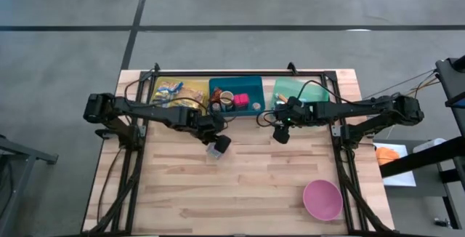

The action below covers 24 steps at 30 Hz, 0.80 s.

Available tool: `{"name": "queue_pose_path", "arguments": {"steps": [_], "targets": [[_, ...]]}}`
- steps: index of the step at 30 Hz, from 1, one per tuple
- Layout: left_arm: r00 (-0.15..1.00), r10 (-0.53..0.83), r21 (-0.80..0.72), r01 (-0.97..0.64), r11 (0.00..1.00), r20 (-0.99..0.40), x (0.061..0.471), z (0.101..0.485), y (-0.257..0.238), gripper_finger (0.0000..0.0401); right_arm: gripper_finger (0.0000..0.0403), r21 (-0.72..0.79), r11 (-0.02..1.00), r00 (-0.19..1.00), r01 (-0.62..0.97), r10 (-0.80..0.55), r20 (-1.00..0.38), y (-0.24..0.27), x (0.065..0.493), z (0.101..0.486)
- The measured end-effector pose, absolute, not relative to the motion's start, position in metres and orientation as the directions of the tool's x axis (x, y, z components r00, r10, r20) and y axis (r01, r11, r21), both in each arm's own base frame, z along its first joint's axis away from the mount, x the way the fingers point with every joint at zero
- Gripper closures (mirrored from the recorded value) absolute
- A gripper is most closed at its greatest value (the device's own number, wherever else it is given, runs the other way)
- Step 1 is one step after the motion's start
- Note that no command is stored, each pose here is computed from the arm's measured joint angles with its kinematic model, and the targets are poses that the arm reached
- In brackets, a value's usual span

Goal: Pick & Place Food Item
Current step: Put the red seasoning into the blue bin

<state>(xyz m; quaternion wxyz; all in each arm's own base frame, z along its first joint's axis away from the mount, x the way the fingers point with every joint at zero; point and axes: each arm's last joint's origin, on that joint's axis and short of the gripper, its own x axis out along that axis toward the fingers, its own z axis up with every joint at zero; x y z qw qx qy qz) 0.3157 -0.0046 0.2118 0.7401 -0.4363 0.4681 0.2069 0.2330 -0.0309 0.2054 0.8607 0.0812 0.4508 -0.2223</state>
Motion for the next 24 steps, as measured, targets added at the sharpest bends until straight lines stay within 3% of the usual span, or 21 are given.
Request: {"name": "queue_pose_path", "arguments": {"steps": [5,11,16,21,24], "targets": [[0.423,-0.099,-0.42,-0.787,0.452,-0.901,0.311,0.209,-0.005,0.009,0.0135,-0.059,0.888,0.496,0.457,-0.31,-0.811,-0.031,0.233,0.206],[0.393,-0.091,-0.39,-0.805,0.447,-0.915,0.316,0.199,-0.005,0.009,0.0135,-0.054,0.888,0.505,0.457,-0.309,-0.806,-0.03,0.234,0.206],[0.322,-0.091,-0.324,-0.81,0.489,-0.942,0.325,0.19,-0.005,0.009,0.0135,-0.049,0.896,0.514,0.441,-0.298,-0.805,-0.027,0.235,0.206],[0.17,-0.017,-0.15,-0.813,0.563,-0.985,0.327,0.202,-0.002,0.009,0.0135,-0.046,0.905,0.523,0.423,-0.285,-0.803,-0.022,0.236,0.206],[0.168,0.032,-0.12,-0.811,0.573,-0.985,0.333,0.206,-0.002,0.009,0.0135,-0.044,0.906,0.526,0.421,-0.283,-0.802,-0.022,0.236,0.206]]}}
